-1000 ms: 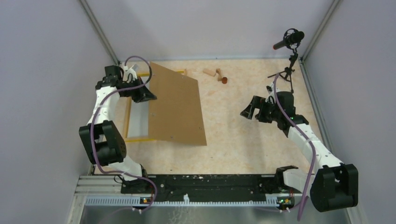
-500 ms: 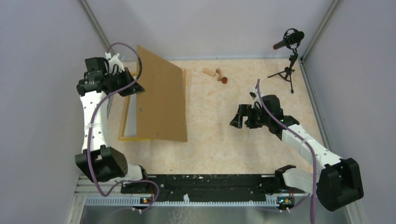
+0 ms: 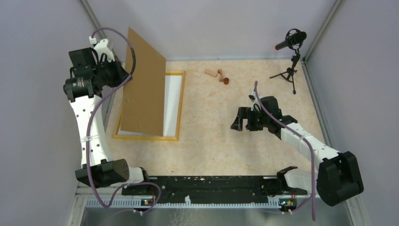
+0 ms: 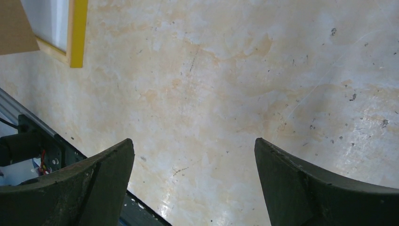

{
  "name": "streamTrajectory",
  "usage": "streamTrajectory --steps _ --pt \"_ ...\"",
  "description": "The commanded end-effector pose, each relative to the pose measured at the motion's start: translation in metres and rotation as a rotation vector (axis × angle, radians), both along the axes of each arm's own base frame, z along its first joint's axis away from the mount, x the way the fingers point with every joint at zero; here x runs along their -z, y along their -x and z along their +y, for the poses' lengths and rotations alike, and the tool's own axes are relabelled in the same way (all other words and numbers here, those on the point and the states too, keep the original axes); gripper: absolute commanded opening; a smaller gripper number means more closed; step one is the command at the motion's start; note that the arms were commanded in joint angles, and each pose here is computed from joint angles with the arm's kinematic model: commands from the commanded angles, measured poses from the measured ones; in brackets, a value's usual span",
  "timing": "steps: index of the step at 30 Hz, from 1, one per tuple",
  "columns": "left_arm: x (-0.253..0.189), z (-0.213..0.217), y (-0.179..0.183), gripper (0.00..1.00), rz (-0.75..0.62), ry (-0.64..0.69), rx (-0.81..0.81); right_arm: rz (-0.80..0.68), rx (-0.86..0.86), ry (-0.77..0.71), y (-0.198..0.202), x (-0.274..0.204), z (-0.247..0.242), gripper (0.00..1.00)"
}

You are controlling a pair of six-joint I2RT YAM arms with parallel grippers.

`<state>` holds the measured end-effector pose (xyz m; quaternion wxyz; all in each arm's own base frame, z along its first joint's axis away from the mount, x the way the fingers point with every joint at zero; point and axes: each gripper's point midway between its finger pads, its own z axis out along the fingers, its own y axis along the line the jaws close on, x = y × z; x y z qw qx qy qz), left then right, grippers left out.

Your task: Put the photo into the frame

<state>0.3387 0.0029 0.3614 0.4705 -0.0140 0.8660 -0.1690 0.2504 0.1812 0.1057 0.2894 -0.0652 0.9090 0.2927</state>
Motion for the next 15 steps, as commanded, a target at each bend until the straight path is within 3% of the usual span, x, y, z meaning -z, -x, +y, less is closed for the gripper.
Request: streamTrajectory --steps 1,15 --pt "-0.035 0.003 -0.002 0.00 -0.122 -0.050 0.005 -0.004 -0.035 -0.008 -0.001 0.000 0.007 0.96" --pt "-0.013 0.001 -0.033 0.00 -0.056 0.015 0.052 0.036 -0.037 -0.012 -0.003 0.011 0.010 0.96"
